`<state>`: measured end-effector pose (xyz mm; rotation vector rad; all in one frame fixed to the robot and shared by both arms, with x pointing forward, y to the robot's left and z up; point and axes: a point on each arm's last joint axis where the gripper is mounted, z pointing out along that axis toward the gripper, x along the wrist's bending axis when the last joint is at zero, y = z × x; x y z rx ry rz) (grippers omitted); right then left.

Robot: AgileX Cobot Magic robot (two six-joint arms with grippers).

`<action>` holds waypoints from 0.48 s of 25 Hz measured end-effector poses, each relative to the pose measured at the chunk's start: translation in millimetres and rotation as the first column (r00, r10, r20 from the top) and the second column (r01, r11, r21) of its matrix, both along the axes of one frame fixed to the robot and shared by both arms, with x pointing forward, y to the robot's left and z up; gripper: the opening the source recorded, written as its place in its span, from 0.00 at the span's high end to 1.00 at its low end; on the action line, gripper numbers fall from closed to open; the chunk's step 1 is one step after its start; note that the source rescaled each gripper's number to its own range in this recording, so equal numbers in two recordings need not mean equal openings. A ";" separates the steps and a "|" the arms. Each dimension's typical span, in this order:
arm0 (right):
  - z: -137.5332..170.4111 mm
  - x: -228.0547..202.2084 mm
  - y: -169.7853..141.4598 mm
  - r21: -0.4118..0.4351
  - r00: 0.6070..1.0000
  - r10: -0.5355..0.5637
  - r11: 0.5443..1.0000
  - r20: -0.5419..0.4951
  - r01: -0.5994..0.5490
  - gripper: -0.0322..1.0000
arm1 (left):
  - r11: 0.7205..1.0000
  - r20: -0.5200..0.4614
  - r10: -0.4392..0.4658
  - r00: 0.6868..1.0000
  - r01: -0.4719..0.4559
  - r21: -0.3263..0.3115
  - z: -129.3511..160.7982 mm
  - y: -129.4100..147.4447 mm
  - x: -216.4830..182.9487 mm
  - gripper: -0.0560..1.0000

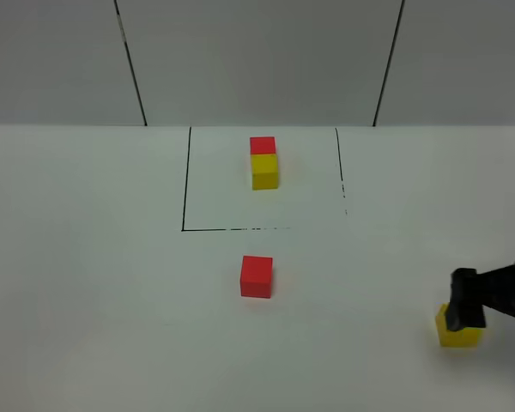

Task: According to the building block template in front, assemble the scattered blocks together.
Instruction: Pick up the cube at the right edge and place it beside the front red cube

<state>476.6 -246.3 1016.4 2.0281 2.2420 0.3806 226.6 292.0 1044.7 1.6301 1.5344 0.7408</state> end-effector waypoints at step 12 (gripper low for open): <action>-61.0 50.9 25.1 -0.062 0.994 0.062 0.996 -0.095 -0.069 0.00 | 1.000 0.000 0.000 1.000 0.000 0.000 0.0 0.0 0.0 0.59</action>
